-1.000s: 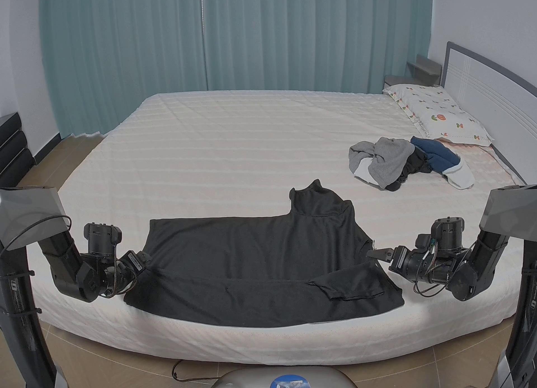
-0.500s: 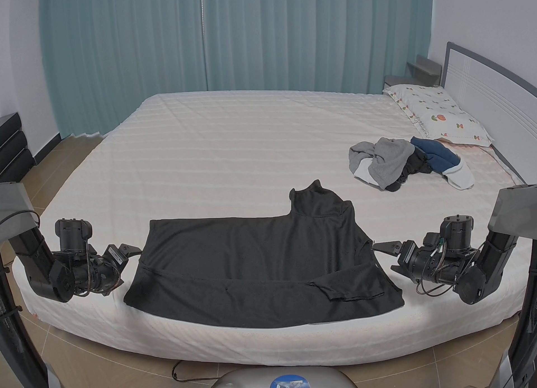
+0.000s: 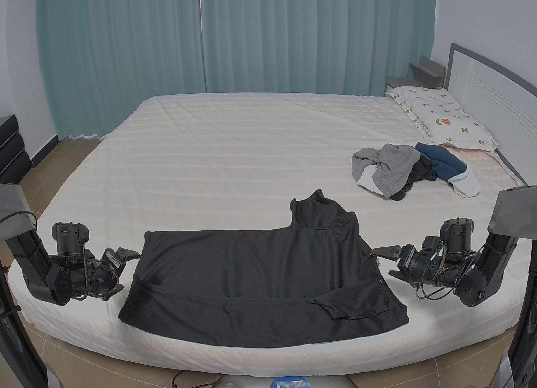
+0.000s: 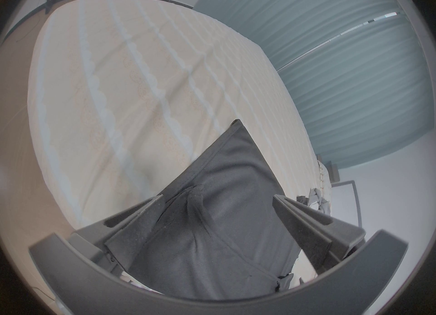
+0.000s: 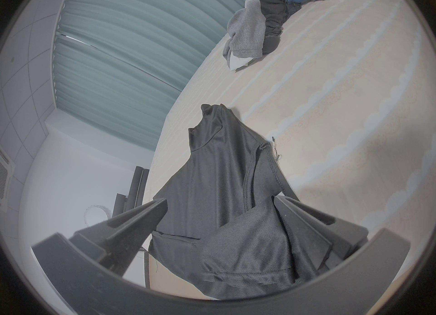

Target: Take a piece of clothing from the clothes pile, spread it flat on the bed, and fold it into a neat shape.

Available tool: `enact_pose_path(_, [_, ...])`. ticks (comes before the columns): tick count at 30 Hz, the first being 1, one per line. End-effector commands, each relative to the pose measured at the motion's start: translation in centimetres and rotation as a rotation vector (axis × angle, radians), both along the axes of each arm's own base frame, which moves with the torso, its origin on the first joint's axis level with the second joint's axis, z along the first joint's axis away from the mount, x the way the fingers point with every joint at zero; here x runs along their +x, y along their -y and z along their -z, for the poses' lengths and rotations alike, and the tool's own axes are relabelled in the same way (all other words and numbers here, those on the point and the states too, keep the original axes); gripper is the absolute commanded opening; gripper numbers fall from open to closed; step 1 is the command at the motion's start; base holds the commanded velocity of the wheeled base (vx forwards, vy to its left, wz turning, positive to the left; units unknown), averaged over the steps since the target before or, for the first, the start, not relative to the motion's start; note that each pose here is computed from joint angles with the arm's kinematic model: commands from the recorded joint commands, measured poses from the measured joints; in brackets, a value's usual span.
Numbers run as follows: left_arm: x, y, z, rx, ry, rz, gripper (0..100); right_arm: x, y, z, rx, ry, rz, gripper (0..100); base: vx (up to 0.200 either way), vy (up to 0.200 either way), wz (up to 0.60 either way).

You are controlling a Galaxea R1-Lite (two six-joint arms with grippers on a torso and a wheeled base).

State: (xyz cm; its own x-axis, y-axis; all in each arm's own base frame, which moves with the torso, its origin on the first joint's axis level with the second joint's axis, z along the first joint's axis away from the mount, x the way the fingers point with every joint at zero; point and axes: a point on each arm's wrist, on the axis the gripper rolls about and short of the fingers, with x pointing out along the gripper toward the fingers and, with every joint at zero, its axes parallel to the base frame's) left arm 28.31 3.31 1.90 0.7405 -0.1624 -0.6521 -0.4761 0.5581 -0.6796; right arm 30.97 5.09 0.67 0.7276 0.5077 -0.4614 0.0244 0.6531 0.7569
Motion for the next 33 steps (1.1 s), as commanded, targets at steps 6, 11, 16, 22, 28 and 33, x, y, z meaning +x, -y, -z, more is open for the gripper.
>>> enact_pose_path(6, [-0.1, 0.2, 0.1, -0.033, -0.009, -0.011, 100, -0.2, -0.3, 0.2, -0.001, -0.009, -0.010, 100, 0.000, -0.067, 0.00])
enact_pose_path(11, [-0.3, 0.2, 0.1, -0.027, -0.014, -0.008, 100, -0.3, -0.3, 0.4, -0.007, -0.016, -0.013, 100, 0.000, -0.160, 0.00])
enact_pose_path(16, [-0.7, 0.3, 0.1, -0.017, -0.020, -0.002, 100, -0.4, -0.3, 0.4, -0.008, -0.018, -0.014, 100, 0.000, 0.000, 0.00])
enact_pose_path(22, [-0.6, 0.3, 0.3, 0.045, -0.017, 0.053, 100, -0.4, -0.4, 0.4, -0.011, -0.013, -0.017, 100, 0.000, 0.000, 0.00])
enact_pose_path(28, [-0.1, 0.6, 0.4, 0.053, -0.011, 0.061, 100, -0.4, -0.8, 0.4, -0.013, -0.014, -0.029, 100, 0.000, 0.000, 0.00])
enact_pose_path(33, [1.0, 0.5, 1.1, 0.051, -0.016, 0.061, 100, -0.5, -1.3, 0.5, -0.014, -0.016, -0.043, 100, 0.000, 0.000, 0.00])
